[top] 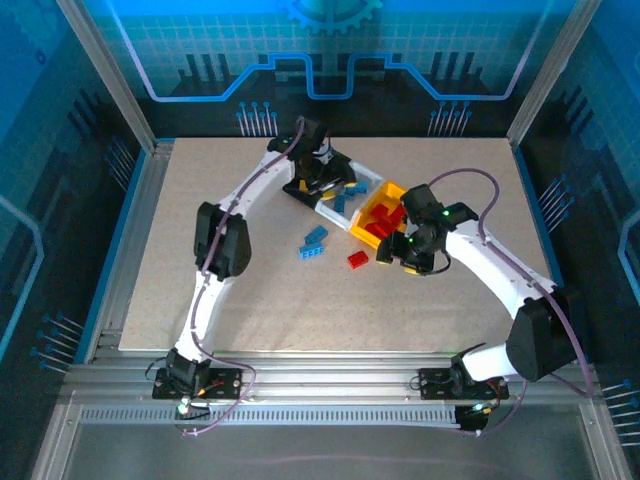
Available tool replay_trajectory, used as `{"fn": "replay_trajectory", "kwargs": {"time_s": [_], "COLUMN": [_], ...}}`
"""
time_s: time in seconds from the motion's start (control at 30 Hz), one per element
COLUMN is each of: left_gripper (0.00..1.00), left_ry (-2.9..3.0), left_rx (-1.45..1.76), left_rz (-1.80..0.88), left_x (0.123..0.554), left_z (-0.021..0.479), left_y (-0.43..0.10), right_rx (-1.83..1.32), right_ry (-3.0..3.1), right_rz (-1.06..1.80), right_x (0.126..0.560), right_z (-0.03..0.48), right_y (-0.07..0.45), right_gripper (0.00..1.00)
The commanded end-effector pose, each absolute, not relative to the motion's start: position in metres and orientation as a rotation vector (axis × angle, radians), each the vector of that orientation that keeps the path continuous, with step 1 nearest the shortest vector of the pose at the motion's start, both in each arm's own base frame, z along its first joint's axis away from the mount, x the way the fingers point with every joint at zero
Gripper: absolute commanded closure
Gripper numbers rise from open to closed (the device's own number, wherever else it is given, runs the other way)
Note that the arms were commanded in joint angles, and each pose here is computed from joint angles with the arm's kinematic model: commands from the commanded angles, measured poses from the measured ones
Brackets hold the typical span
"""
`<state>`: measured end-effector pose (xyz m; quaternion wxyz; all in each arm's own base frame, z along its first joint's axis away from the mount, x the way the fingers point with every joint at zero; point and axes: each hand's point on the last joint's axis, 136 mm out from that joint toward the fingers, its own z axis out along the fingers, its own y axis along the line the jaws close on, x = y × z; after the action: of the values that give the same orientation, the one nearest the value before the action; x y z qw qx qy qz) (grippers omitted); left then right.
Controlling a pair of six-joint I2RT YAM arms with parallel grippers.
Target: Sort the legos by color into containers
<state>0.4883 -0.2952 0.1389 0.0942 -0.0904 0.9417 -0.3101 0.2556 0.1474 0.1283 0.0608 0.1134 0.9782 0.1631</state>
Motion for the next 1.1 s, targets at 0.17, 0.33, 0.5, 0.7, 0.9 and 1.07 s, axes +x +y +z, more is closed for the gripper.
{"fn": "replay_trajectory", "kwargs": {"time_s": [0.17,0.33,0.5,0.7,0.9,1.07], "left_gripper": [0.2,0.12,0.01,0.01,0.01,0.01], "left_ry": [2.959,3.014,3.081,3.117,3.143,3.161], "left_rx": [-0.167,-0.152,-0.156,-0.211,-0.248,-0.277], "left_rz": [-0.475,-0.395,-0.349,-0.3,-0.262,-0.235], "left_x": [0.386,0.363,0.352,0.353,0.357,0.359], "left_z": [0.133,0.108,0.08,0.058,0.042,0.032], "left_y": [-0.216,-0.215,-0.221,-0.22,-0.224,-0.228], "right_rx": [0.257,0.215,0.213,0.232,0.237,0.236], "right_ry": [2.991,3.002,3.0,2.998,2.999,2.999], "right_rz": [0.513,0.502,0.494,0.478,0.474,0.478], "right_x": [0.246,0.243,0.238,0.23,0.228,0.229], "right_z": [0.119,0.116,0.116,0.113,0.112,0.112], "right_y": [0.177,0.187,0.185,0.177,0.173,0.17], "right_gripper": [0.33,0.33,0.32,0.32,0.32,0.32]}}
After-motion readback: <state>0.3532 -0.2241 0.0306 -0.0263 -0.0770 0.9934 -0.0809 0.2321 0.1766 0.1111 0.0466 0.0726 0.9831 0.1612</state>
